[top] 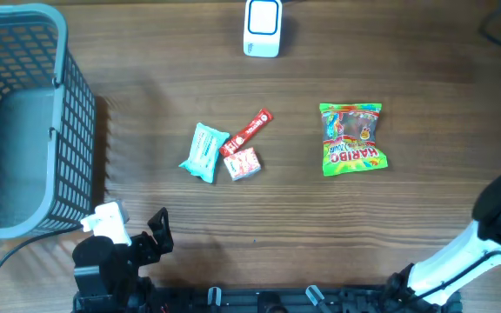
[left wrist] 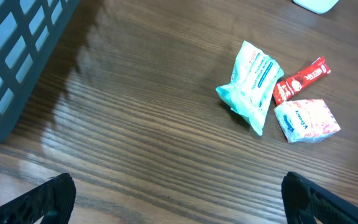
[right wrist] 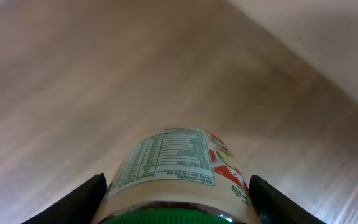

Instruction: Scan the item barcode

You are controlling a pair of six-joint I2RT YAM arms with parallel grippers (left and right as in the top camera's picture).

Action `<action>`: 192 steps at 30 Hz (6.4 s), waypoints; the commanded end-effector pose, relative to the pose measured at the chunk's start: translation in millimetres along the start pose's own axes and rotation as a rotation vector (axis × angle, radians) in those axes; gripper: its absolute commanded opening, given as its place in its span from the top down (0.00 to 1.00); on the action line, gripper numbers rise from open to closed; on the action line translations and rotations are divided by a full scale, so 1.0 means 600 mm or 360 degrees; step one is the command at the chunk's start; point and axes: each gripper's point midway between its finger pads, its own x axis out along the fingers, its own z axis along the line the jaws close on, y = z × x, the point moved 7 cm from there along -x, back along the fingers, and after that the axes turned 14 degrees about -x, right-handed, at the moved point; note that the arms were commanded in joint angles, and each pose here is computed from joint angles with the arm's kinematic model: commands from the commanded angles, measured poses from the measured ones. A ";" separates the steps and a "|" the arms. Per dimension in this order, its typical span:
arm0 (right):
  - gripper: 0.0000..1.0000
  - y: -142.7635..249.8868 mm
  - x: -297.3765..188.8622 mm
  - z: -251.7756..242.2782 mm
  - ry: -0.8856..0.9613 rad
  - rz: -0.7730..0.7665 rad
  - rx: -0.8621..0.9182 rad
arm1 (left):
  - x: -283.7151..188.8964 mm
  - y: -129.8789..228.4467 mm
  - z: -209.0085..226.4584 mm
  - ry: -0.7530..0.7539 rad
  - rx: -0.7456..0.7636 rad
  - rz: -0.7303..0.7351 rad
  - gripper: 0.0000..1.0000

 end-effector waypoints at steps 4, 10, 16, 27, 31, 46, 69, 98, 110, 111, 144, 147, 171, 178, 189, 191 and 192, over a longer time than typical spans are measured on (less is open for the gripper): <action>0.46 0.102 0.132 -0.087 -0.0072 0.0356 0.0282 | 0.000 0.002 -0.001 0.0019 -0.0019 0.0004 0.00; 0.00 0.098 0.134 -0.154 -0.0097 0.0302 0.0421 | 0.000 0.002 -0.001 0.0019 -0.0019 0.0004 0.00; 0.00 -0.023 -0.032 -0.172 -0.0596 -0.0090 0.0702 | 0.000 0.002 -0.001 0.0019 -0.0019 0.0004 0.00; 0.00 0.026 -0.353 0.181 -0.1008 0.0067 -0.0252 | 0.000 0.002 -0.001 0.0019 -0.0019 0.0004 0.00; 0.00 0.151 -0.324 0.316 -0.0696 0.0325 -0.0741 | 0.000 0.002 -0.001 0.0019 -0.0019 0.0004 0.00; 0.05 0.355 -0.177 0.453 -0.0334 0.0729 -0.1238 | 0.000 0.002 -0.001 0.0019 -0.0019 0.0004 0.00; 0.96 0.291 -0.471 0.517 -0.2302 0.1359 -0.1044 | 0.000 0.002 -0.001 0.0019 -0.0019 0.0004 0.00; 0.96 0.361 -0.758 0.693 -0.4198 -0.2220 -0.2140 | 0.000 0.002 -0.001 0.0020 -0.0019 0.0005 0.00; 0.96 0.354 -0.764 0.700 -0.4263 -0.1090 -0.2039 | 0.000 0.002 -0.001 0.0020 -0.0019 0.0005 0.00; 0.96 0.354 -0.757 0.705 -0.4192 -0.0798 -0.1980 | 0.000 0.002 -0.001 0.0020 -0.0019 0.0005 0.00; 0.95 0.187 -0.336 0.865 -0.1779 0.0125 -0.0172 | 0.000 0.002 -0.001 0.0020 -0.0019 0.0005 0.00; 0.95 0.183 -0.339 0.850 -0.1681 0.0221 -0.0112 | 0.000 0.002 -0.001 0.0019 -0.0019 0.0004 0.00; 0.95 -0.015 -0.043 0.079 -0.0053 0.0599 -0.0110 | 0.000 0.002 -0.001 0.0020 -0.0019 0.0005 0.00; 0.19 0.033 0.027 0.053 -0.0092 0.0710 -0.0029 | 0.000 0.002 -0.001 0.0020 -0.0019 0.0005 0.00; 0.00 -0.022 -0.297 0.212 -0.0816 0.0508 -0.0148 | 0.000 0.002 -0.001 0.0020 -0.0019 0.0005 0.00; 0.00 0.011 -0.340 0.287 -0.0959 0.0550 -0.0408 | 0.000 0.002 -0.001 0.0019 -0.0019 0.0004 0.00; 0.00 0.040 -0.371 0.348 -0.1143 0.0569 -0.0615 | 0.000 0.002 -0.001 0.0019 -0.0019 0.0004 0.00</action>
